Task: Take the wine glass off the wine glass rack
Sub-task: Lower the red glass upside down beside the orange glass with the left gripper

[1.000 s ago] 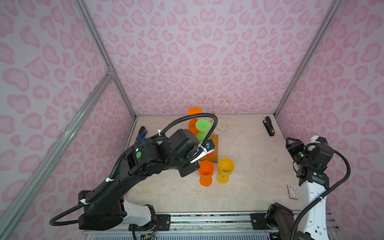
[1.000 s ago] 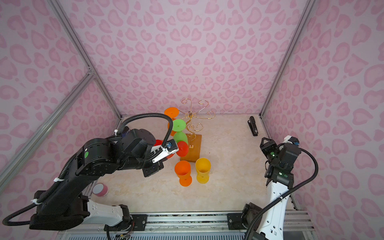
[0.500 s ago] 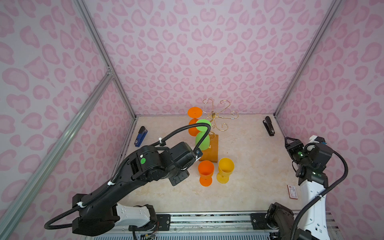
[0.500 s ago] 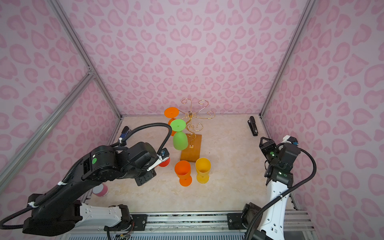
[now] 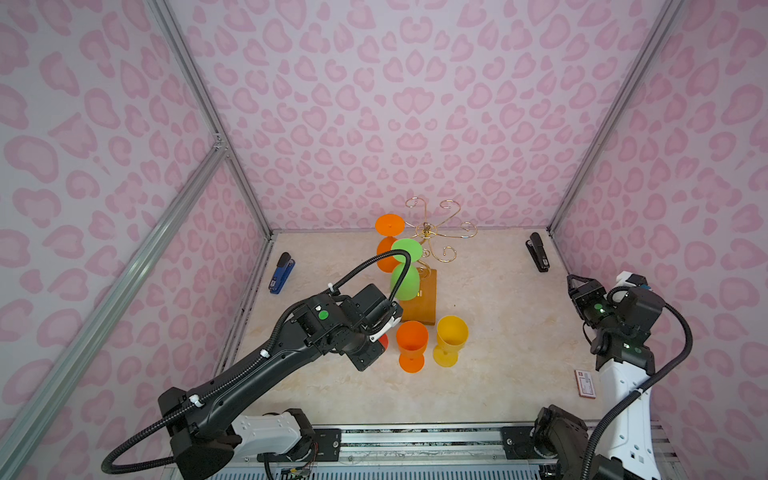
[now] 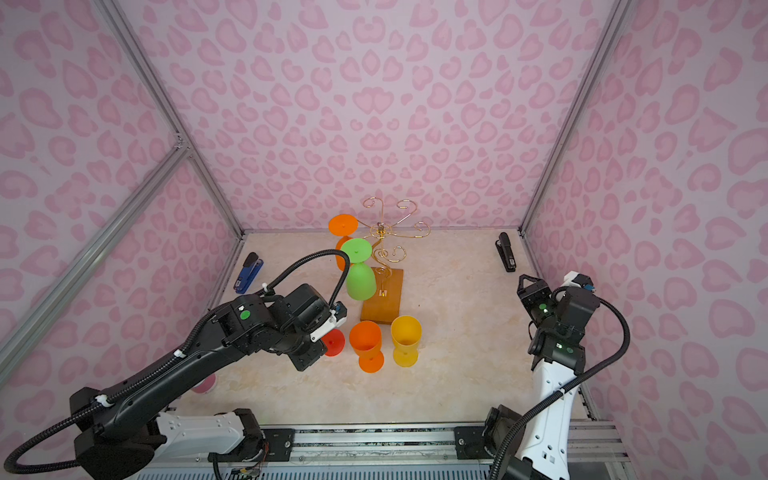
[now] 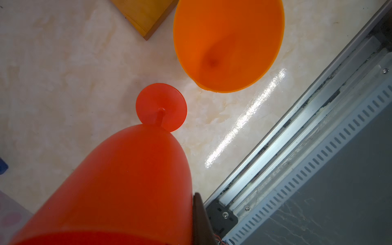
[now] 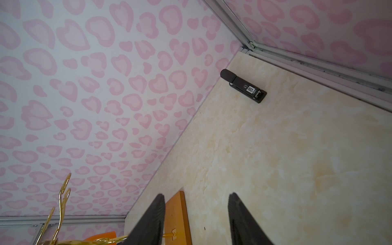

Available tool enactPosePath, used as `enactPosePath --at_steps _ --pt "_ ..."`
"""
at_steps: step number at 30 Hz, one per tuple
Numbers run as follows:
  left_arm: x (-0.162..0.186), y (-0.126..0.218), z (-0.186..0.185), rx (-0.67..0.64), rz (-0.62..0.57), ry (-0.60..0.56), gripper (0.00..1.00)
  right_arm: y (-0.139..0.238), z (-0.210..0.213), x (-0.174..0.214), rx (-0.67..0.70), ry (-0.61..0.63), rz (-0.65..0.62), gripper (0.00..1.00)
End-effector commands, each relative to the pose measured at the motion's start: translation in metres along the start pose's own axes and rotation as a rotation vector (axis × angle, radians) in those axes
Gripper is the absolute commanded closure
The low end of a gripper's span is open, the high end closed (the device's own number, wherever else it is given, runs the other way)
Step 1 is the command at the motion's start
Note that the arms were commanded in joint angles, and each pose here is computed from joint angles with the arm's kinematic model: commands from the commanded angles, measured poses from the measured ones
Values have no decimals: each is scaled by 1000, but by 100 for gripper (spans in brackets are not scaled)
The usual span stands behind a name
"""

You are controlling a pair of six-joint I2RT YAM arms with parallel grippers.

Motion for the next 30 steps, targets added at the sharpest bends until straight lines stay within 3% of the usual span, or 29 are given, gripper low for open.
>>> enactPosePath --at_steps 1,13,23,30 --pt "-19 -13 -5 120 -54 -6 98 -1 3 -3 -19 14 -10 51" --pt "-20 -51 12 91 110 47 98 -4 3 -4 -20 15 -4 51" --pt "-23 -37 24 7 143 65 98 -5 2 -4 -19 12 -1 51" --pt "-18 -48 27 -17 217 76 98 -4 2 -3 -16 14 2 51"
Point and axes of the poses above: each gripper's point midway between its finger pads, its own y axis back along the fingers, its own z axis along the line the jaws close on, x = y × z, the point moved 3 cm from there along y, back along the fingers, and after that the axes turned 4 degrees about y, right-handed, at the moved point
